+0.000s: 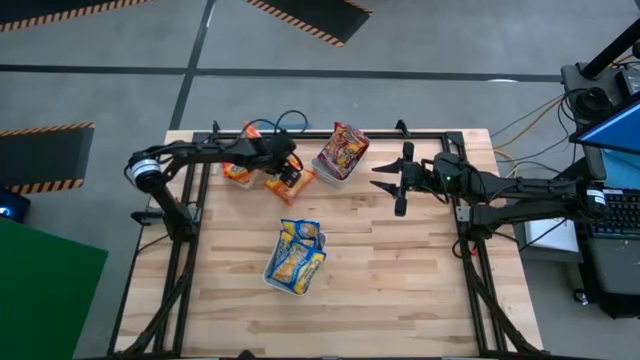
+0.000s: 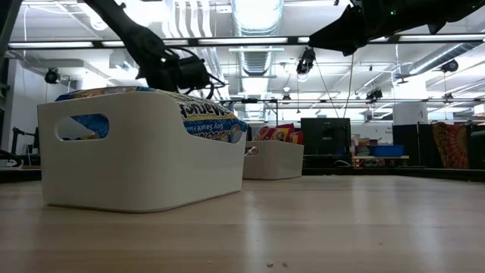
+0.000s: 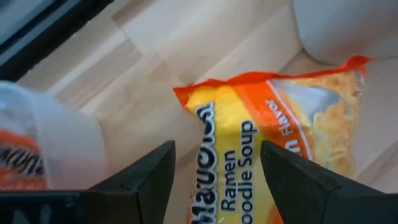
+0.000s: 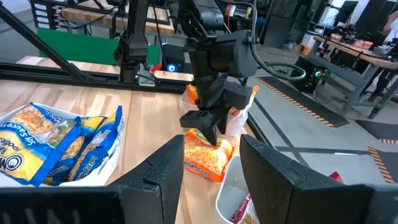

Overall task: Sort Maruchan noodles
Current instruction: Put the orange noodle pack into the transparent bin

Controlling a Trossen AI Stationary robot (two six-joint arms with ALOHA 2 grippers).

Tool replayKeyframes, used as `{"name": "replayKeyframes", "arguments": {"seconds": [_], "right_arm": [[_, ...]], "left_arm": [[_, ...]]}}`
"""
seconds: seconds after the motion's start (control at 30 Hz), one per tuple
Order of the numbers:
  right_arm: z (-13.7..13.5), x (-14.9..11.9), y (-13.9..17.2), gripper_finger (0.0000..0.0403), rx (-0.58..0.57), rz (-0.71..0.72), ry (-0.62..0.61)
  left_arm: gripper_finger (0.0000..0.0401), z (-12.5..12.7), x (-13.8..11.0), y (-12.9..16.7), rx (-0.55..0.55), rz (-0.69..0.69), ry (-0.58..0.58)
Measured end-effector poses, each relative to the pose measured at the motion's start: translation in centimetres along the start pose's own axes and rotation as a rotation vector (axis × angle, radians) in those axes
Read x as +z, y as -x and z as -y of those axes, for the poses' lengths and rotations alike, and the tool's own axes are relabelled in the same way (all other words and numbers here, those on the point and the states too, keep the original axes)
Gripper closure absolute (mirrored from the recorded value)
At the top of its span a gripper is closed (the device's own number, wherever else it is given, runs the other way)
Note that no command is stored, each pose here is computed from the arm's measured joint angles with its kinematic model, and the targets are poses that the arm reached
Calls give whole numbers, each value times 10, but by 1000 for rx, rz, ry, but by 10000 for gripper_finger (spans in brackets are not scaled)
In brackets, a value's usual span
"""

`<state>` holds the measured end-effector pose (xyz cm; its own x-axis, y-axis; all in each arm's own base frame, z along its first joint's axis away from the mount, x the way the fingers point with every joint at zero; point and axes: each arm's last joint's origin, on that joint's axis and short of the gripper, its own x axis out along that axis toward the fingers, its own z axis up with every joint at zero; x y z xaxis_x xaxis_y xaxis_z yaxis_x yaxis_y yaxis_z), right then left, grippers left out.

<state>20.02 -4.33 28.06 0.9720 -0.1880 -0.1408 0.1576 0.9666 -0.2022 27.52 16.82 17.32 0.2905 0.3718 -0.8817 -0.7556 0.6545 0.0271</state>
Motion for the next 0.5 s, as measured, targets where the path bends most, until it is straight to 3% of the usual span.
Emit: {"name": "replayKeyframes", "arguments": {"seconds": [0.5], "right_arm": [[0,0,0,257,1,-4,2]], "left_arm": [[195,5,-4,-25,-25,-42,-6]]}}
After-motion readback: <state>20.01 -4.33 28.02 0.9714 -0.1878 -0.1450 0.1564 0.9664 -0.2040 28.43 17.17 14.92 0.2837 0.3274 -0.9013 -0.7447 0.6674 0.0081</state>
